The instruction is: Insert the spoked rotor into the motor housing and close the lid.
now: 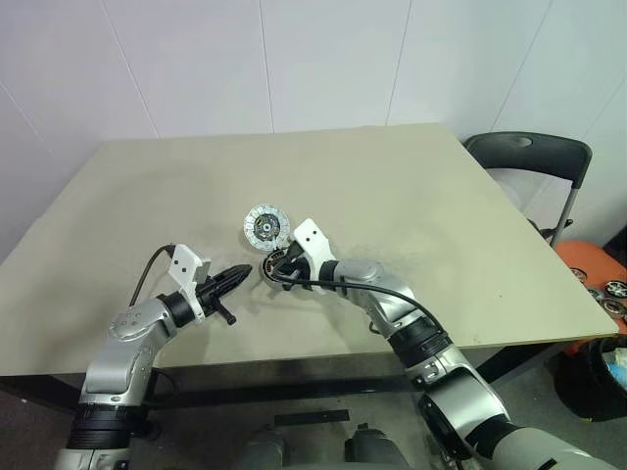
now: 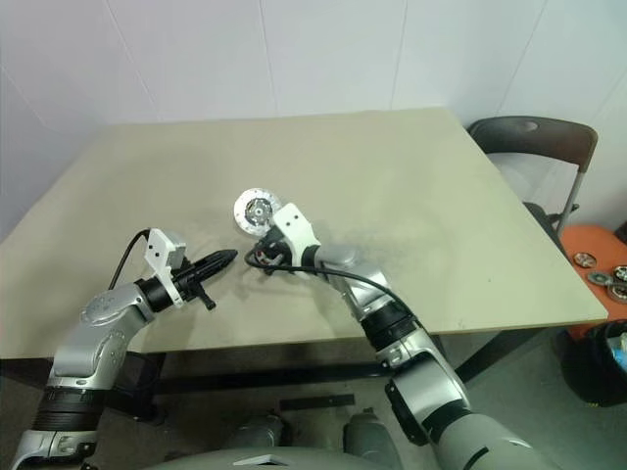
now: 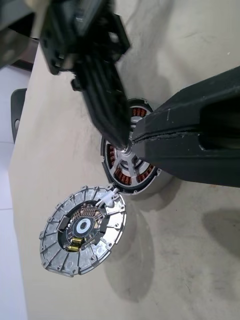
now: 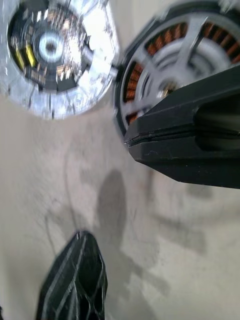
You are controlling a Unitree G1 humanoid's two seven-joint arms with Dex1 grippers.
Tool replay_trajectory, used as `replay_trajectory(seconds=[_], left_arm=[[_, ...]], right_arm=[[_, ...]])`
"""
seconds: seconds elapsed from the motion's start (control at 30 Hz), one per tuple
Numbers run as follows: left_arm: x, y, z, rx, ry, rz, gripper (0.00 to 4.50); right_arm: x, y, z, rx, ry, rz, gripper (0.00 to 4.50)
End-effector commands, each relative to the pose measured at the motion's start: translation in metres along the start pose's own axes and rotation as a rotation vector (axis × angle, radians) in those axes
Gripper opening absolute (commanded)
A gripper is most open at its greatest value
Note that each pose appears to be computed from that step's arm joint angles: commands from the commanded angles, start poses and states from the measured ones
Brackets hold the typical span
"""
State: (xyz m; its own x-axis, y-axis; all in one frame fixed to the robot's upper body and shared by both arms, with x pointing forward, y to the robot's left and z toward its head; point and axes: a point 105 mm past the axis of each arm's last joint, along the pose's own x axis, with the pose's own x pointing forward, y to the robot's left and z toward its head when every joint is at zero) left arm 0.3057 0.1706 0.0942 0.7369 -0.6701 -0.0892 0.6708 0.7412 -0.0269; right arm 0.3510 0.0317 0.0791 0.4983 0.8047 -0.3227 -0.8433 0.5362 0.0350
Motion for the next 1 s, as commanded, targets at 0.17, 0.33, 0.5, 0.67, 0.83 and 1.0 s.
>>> replay_trajectory(seconds=[0.17,0.33,0.5,0.67,0.83,1.0], left_arm=[[-0.003,-0.001,0.017,0.060,-0.039,0.022,0.00],[-0.003,-0.002,0.019,0.061,-0.051,0.025,0.00],[-0.007,0.000,0.018,0.082,-0.054,0.022,0.00],[-0.007,0.002,0.019,0.096,-0.062,0.028,0.00],[-0.005,0.000,0.015,0.095,-0.060,0.030,0.00],[-0.005,0.003,0.012,0.096,-0.059,0.036,0.00]], right_arm=[[0.000,0.002,0.012,-0.037,-0.046,0.016,0.01],[-0.002,-0.002,0.026,0.048,-0.109,0.032,0.01],[-0.002,-0.021,0.022,-0.027,-0.070,-0.044,0.01],[0.000,-0.037,0.003,-0.250,0.031,-0.145,0.01],[0.002,-0.036,-0.001,-0.258,0.028,-0.139,0.01],[-0.002,-0.028,0.041,0.042,-0.194,-0.067,0.01]])
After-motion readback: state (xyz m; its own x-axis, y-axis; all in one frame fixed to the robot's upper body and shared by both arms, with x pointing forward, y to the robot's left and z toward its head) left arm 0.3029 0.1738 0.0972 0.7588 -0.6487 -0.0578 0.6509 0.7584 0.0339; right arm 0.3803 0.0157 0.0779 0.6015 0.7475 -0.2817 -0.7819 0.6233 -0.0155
